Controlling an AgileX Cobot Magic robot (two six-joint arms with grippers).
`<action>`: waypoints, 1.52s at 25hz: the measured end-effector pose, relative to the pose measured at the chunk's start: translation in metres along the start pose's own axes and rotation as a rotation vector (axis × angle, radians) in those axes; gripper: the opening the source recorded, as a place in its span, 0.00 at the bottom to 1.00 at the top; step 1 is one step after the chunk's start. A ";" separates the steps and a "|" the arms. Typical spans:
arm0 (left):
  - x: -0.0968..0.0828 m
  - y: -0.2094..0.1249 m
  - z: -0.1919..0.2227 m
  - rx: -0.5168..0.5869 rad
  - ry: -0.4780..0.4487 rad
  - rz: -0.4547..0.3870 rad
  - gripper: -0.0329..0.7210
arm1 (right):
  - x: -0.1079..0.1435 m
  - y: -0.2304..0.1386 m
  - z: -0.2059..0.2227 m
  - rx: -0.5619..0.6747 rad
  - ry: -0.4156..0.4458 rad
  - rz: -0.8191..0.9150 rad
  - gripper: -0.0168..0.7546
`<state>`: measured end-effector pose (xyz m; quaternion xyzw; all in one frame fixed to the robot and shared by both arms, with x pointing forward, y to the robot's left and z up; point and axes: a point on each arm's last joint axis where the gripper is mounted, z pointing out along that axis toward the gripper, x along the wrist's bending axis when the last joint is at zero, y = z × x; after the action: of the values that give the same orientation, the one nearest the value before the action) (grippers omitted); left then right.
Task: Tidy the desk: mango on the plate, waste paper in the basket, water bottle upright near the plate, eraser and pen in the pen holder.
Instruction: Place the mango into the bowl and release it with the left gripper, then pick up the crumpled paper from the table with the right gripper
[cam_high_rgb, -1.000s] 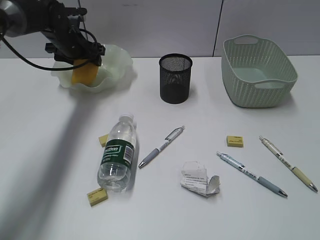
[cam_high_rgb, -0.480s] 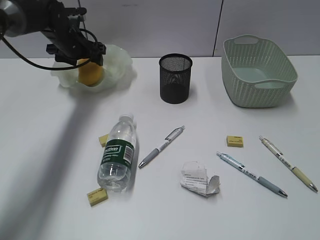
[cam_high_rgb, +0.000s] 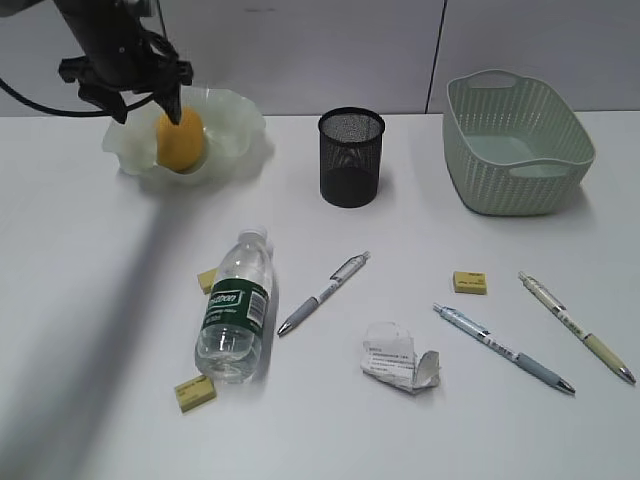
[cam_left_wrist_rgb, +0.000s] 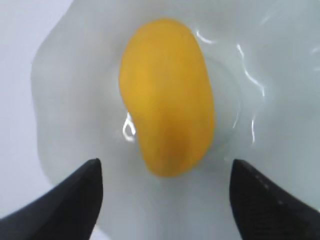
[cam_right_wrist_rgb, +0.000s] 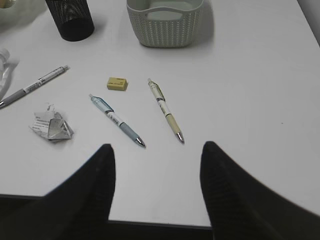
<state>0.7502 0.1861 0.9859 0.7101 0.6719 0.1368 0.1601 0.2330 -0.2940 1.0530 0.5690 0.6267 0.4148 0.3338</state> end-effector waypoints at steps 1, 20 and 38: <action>0.000 0.000 -0.007 0.024 0.005 -0.001 0.83 | 0.000 0.000 0.000 0.000 0.000 0.000 0.59; 0.069 0.016 -0.107 -0.107 0.003 -0.130 0.81 | 0.000 0.000 0.000 0.000 0.000 0.000 0.59; 0.075 -0.124 -0.207 0.052 0.014 -0.083 0.70 | 0.000 0.000 0.000 0.000 0.000 0.000 0.59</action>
<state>0.5569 0.2752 1.1225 0.6845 0.7052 0.1173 0.1426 0.2330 -0.2940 1.0530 0.5690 0.6267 0.4148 0.3338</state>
